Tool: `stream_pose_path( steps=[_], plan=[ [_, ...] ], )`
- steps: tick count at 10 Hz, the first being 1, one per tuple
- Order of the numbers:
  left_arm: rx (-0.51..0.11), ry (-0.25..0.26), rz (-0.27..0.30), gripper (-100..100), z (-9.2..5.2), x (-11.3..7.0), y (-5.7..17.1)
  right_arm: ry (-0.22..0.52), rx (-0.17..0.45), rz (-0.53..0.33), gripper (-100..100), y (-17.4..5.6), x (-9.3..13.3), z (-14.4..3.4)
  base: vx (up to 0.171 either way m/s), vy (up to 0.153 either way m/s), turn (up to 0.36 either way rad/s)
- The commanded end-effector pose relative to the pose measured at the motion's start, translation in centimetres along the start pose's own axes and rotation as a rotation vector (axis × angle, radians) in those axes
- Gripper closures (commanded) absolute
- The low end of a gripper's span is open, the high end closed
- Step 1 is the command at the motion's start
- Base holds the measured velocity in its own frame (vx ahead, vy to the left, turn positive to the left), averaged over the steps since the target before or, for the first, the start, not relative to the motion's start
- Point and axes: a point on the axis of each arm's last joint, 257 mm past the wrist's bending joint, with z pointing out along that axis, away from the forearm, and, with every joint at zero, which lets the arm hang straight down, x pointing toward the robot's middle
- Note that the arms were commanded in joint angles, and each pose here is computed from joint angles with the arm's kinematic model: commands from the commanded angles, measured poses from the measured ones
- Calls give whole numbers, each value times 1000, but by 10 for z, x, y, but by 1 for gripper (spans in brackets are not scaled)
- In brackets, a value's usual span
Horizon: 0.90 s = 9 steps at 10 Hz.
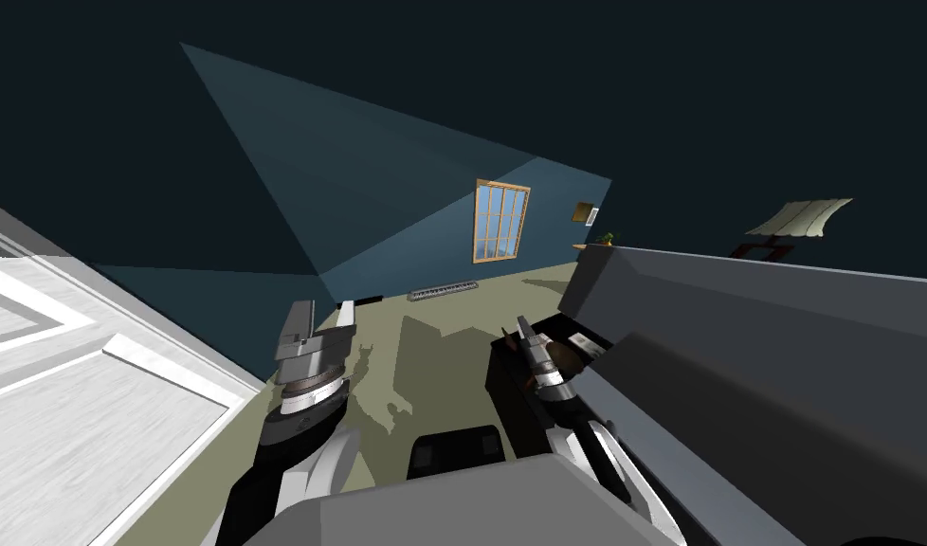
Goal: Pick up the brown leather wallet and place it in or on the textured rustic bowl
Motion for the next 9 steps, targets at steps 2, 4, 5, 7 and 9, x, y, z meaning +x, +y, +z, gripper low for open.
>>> stream_pose_path(
  steps=[2,4,5,7,9],
  plan=[
    [0,0,0,0,0,0,0,87,76,-102,-100,-37,25,-21,2,14,355],
    [0,0,0,0,0,0,0,133,111,-157,-100,-54,37,-34,4,5,262],
    [0,0,0,0,0,0,0,177,137,-196,-100,-67,47,-46,6,11,457],
    [0,0,0,0,0,0,0,233,181,-261,-100,-89,59,-65,4,6,283],
    [0,0,0,0,0,0,0,288,215,-314,-100,-107,70,-84,7,6,321]
  ],
)
